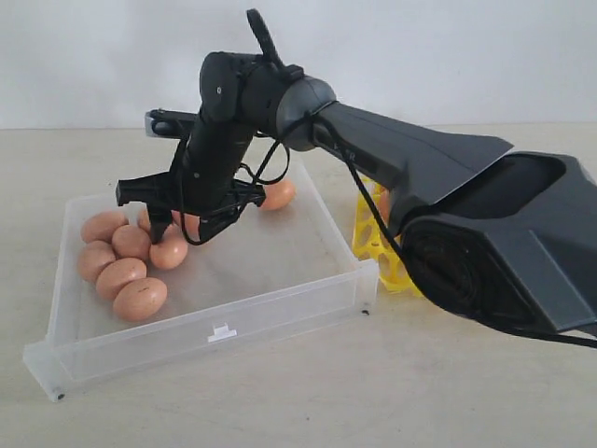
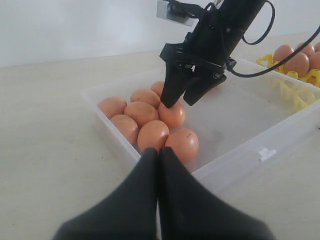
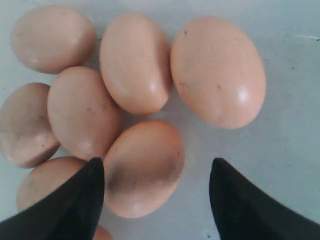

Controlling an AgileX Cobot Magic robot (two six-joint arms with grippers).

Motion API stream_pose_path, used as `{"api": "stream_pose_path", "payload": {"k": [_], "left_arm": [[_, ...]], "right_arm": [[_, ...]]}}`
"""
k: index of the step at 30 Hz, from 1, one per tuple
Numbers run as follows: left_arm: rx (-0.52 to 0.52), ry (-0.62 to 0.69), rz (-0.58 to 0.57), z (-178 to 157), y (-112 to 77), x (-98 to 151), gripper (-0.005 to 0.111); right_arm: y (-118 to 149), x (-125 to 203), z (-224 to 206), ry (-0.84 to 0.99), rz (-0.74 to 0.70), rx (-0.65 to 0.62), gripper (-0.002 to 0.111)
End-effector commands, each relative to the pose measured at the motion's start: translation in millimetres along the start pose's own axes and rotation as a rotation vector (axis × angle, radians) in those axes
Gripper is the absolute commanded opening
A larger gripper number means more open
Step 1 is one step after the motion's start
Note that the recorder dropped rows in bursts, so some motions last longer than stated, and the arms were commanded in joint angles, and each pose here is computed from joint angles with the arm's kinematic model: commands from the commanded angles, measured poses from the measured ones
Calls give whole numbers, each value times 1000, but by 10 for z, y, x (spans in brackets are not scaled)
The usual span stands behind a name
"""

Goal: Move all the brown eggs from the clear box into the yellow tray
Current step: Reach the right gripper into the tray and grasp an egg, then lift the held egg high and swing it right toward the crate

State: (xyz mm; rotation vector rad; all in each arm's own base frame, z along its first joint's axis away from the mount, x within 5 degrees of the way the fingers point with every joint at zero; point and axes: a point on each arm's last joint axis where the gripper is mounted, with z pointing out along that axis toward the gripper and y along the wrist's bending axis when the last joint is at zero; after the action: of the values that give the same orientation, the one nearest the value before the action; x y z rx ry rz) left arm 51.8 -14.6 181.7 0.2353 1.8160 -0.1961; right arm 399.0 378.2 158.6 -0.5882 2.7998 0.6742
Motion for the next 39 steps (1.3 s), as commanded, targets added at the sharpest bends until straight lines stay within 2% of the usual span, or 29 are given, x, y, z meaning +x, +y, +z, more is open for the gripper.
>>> {"api": "stream_pose_path", "payload": {"k": [1,4,6,9,10,14,19,23,26,31,35,39], "left_arm": [[3,-6,-7,-5,-3,-10,-4],[3,-6,-7,-5,-3,-10,-4],[3,-6,-7,-5,-3,-10,-4],[3,-6,-7,-5,-3,-10,-4],[3,-6,-7,-5,-3,-10,-4],[3,-6,-7,-5,-3,-10,-4],[3,-6,-7,-5,-3,-10,-4],[3,-6,-7,-5,-3,-10,-4],[3,-6,-7,-5,-3,-10,-4],[3,-6,-7,-5,-3,-10,-4],[3,-6,-7,-5,-3,-10,-4],[3,-6,-7,-5,-3,-10,-4]], "right_arm": [[-33,-6,152,-13,45,-43,59],[-56,13,255,-6,64,-60,59],[-57,11,254,-8,63,-58,52],[-78,4,244,-16,47,-31,19],[-71,-6,216,-22,25,-27,0],[-52,-47,70,-49,-58,13,0],[60,-134,-443,-127,-175,149,0],[426,-115,-843,-227,-305,180,0],[738,-109,-1077,-377,-421,240,0],[1002,-206,-1258,-665,-507,325,0],[1277,-305,-1382,-936,-604,157,0],[1459,-347,-1530,-1141,-583,-51,0]]}}
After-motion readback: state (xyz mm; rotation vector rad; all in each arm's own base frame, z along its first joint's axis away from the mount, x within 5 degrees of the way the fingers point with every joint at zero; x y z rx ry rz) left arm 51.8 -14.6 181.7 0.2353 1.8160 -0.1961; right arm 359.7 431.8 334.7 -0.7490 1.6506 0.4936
